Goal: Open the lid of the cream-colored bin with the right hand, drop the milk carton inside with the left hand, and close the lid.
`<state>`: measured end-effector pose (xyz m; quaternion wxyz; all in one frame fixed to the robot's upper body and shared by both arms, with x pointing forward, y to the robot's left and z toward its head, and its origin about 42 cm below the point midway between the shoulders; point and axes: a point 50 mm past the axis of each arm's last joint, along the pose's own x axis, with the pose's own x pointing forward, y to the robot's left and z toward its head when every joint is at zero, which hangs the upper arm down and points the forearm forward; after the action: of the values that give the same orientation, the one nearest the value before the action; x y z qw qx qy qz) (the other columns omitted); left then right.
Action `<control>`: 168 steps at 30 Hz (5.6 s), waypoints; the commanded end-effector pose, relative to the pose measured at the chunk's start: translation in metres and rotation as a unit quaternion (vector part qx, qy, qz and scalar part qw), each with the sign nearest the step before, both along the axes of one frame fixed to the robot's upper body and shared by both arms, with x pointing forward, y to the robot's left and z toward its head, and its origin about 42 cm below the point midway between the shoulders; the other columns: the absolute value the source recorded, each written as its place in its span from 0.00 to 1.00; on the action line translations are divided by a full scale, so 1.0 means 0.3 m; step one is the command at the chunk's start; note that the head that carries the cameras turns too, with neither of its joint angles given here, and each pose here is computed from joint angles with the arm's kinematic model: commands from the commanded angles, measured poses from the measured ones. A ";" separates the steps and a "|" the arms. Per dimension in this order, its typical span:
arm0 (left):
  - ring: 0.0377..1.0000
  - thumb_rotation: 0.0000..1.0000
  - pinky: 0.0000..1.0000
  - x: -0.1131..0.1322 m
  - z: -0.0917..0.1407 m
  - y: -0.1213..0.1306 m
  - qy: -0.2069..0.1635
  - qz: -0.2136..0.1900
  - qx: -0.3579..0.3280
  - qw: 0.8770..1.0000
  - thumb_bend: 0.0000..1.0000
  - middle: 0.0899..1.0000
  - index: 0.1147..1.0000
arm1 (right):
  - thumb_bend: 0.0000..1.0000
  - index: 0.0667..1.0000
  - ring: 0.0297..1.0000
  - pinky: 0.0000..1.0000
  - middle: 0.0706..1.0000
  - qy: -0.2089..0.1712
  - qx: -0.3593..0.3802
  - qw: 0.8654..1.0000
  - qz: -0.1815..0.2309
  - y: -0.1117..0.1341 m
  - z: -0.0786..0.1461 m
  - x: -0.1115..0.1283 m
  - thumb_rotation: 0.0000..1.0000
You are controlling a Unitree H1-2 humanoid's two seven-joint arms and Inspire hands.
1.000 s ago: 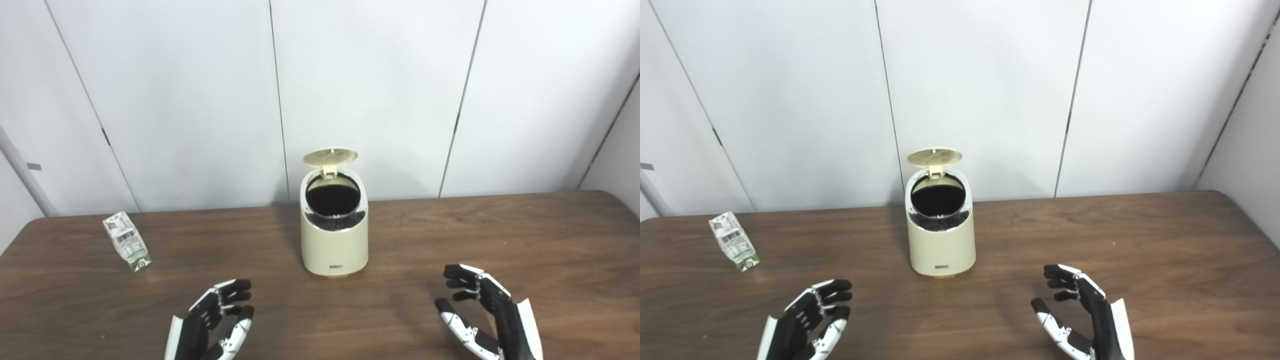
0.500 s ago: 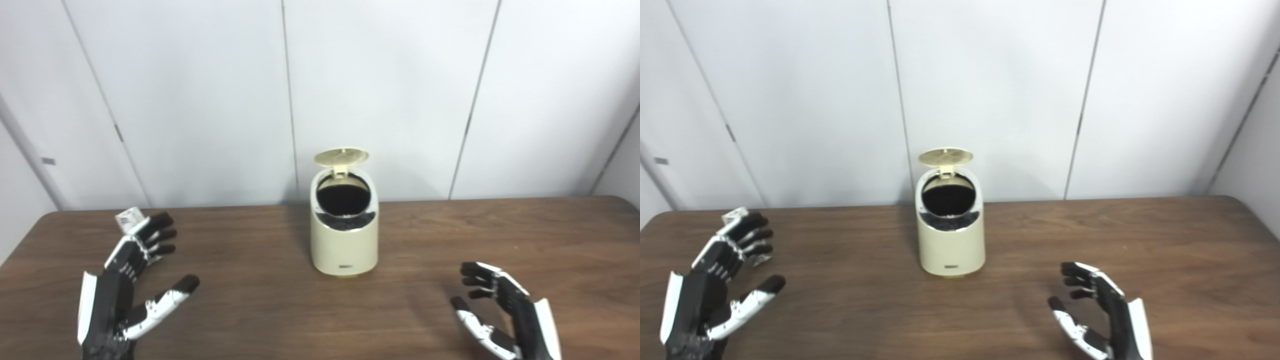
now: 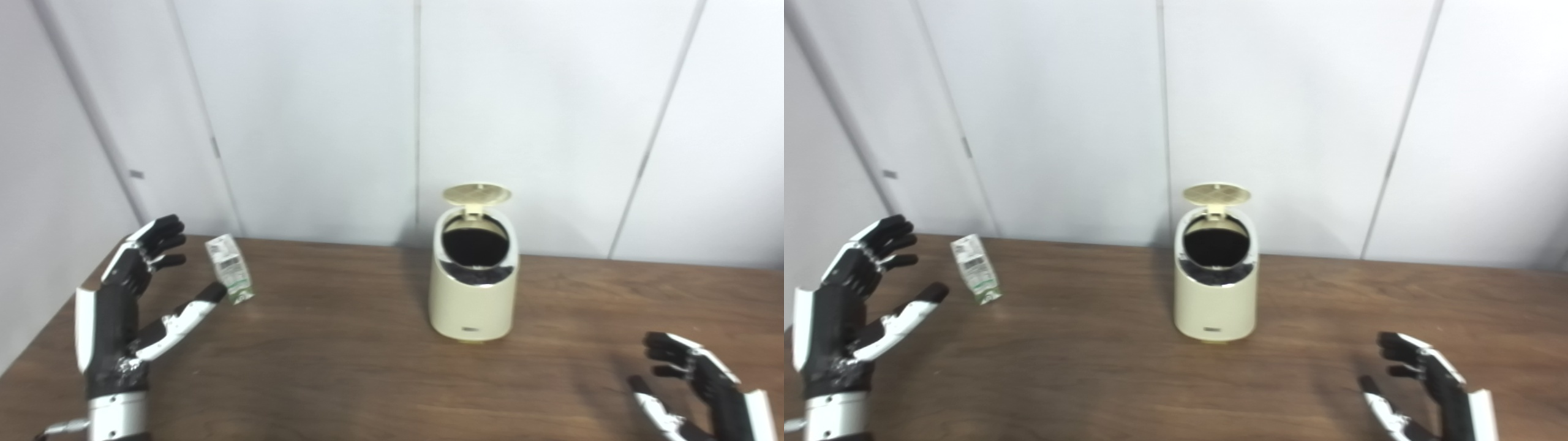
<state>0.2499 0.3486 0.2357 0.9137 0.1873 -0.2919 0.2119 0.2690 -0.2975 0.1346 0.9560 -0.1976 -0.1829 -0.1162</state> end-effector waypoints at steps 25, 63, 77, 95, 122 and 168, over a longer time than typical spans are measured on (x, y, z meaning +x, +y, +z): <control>0.92 0.40 0.88 0.231 0.013 -0.006 0.076 0.002 -0.045 0.996 0.95 0.93 0.95 | 0.29 0.65 0.66 0.60 0.68 0.064 -0.016 0.996 -0.067 -0.291 -0.046 -0.013 0.30; 0.91 0.41 0.84 0.454 0.012 0.285 0.242 0.082 0.009 0.967 1.00 0.91 0.94 | 0.31 0.65 0.66 0.60 0.68 0.079 -0.013 0.994 -0.069 -0.273 -0.075 -0.023 0.32; 0.88 0.57 0.84 0.501 -0.027 0.286 0.307 0.007 -0.019 0.952 1.00 0.88 0.91 | 0.31 0.64 0.66 0.60 0.68 0.090 -0.021 0.993 -0.075 -0.280 -0.072 -0.053 0.35; 0.86 0.40 0.73 0.604 -0.054 0.311 0.351 0.040 -0.041 0.934 1.00 0.91 0.95 | 0.29 0.64 0.65 0.58 0.67 0.093 -0.027 0.992 -0.084 -0.267 -0.083 -0.067 0.25; 0.92 0.36 0.88 0.686 -0.017 0.262 0.377 -0.038 0.035 0.925 1.00 0.90 0.95 | 0.48 0.46 0.62 0.57 0.63 0.102 -0.025 0.991 -0.082 -0.238 -0.076 -0.081 0.15; 0.46 0.00 0.46 0.556 0.079 -0.046 0.062 -0.024 0.075 0.995 0.52 0.46 0.38 | 0.48 0.46 0.26 0.17 0.50 0.086 -0.026 0.994 -0.058 -0.021 -0.097 0.031 0.17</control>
<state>0.4138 0.3421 0.2150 0.9356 0.2677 -0.1679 0.1577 0.2852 -0.3278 0.1280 0.9422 -0.2714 -0.1177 -0.1575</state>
